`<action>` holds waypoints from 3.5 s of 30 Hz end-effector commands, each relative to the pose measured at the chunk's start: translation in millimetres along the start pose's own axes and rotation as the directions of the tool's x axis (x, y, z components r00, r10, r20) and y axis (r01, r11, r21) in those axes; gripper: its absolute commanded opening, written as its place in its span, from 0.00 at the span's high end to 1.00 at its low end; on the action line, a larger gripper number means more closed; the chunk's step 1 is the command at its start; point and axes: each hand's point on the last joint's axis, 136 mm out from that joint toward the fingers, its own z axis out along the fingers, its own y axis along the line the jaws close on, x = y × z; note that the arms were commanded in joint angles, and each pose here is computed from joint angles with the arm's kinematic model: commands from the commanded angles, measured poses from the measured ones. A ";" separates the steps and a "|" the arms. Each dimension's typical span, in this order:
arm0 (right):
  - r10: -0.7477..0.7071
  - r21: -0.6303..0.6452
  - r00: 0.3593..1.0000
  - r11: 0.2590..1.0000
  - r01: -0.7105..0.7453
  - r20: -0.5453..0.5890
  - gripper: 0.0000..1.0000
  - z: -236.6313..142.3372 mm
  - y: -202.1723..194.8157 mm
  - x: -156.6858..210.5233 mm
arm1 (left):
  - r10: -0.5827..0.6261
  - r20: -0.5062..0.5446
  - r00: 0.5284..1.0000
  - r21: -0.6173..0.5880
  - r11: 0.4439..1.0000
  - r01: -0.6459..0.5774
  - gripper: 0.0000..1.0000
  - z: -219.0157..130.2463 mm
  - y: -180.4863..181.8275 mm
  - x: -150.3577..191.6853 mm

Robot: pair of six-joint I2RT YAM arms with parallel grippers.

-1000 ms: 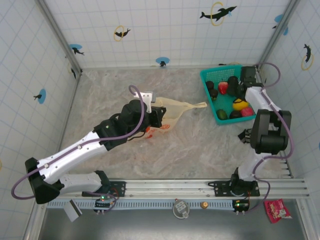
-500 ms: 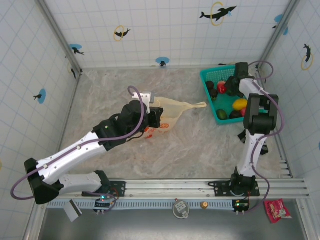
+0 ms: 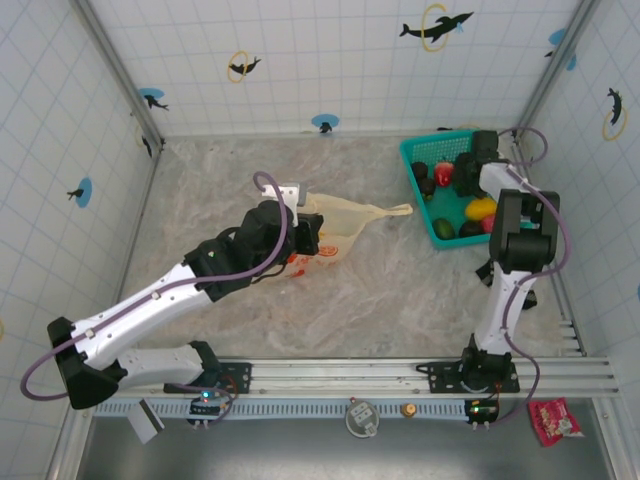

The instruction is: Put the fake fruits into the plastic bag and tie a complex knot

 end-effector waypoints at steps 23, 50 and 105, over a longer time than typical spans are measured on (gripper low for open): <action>-0.298 -0.769 0.764 0.129 0.626 0.572 0.44 -399.7 193.9 163.5 | -0.071 0.092 0.993 0.002 0.997 0.071 1.00 -32.8 11.1 -15.3; -0.628 -0.724 0.585 0.049 0.688 0.513 0.41 -308.4 248.1 268.6 | -0.062 0.083 0.995 0.093 0.994 0.055 1.00 -43.0 0.1 -11.7; -0.277 -0.244 0.950 0.921 0.305 0.142 0.37 -200.5 33.0 64.6 | -0.072 0.022 0.997 -0.038 0.997 0.073 1.00 1.5 60.7 2.1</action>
